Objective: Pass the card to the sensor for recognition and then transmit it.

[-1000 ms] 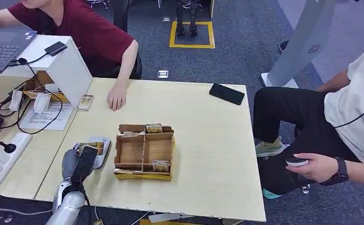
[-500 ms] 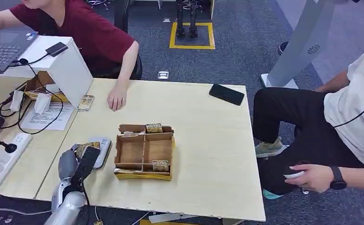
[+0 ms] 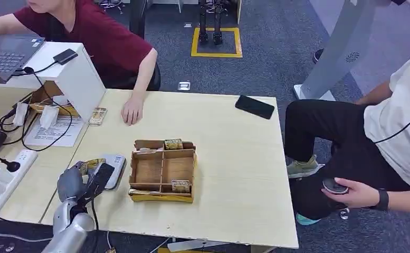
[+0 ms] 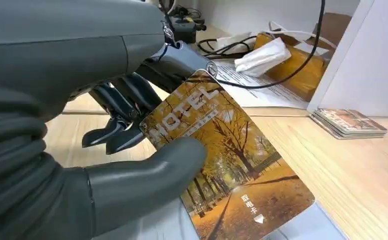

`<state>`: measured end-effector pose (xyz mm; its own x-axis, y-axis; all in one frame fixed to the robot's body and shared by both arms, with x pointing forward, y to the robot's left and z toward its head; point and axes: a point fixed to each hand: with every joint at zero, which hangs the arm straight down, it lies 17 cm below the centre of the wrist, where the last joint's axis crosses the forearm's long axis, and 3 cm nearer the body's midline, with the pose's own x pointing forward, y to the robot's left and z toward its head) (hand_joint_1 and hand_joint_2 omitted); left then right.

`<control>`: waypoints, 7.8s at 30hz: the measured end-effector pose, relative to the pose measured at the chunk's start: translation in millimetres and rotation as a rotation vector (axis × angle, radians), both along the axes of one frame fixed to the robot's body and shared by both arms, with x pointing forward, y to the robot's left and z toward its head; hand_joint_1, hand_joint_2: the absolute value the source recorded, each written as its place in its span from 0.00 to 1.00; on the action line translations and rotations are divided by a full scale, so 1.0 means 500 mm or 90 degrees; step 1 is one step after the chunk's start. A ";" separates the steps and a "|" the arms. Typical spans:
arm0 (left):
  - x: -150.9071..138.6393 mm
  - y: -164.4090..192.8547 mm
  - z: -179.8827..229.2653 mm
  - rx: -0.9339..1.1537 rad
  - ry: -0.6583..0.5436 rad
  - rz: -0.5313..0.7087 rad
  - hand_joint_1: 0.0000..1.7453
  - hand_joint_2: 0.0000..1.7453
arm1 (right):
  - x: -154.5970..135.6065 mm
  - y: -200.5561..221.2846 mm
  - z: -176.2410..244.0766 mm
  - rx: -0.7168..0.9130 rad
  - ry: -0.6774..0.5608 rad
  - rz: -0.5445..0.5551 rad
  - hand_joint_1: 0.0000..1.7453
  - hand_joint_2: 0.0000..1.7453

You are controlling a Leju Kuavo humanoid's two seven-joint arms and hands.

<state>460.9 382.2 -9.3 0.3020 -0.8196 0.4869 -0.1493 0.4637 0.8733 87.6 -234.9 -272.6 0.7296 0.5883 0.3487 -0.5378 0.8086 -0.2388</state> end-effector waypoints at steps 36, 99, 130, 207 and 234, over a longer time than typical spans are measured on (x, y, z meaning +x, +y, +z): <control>-0.041 -0.043 0.139 -0.570 -0.349 -0.026 1.00 1.00 | 0.010 0.002 0.002 0.000 -0.007 0.009 0.00 1.00; -0.200 -0.483 0.365 -0.016 -0.417 -0.642 0.00 1.00 | 0.011 0.003 0.004 0.007 -0.014 0.045 0.00 1.00; -0.115 -0.481 0.326 0.203 -0.396 -0.527 0.00 1.00 | 0.017 0.004 0.003 0.005 -0.008 0.057 0.00 1.00; -0.059 -0.459 0.322 0.183 -0.391 -0.485 0.00 1.00 | 0.018 0.007 0.003 0.007 -0.007 0.064 0.00 1.00; -0.053 -0.448 0.337 0.162 -0.398 -0.471 0.00 1.00 | 0.018 0.007 0.004 0.008 -0.007 0.064 0.00 1.00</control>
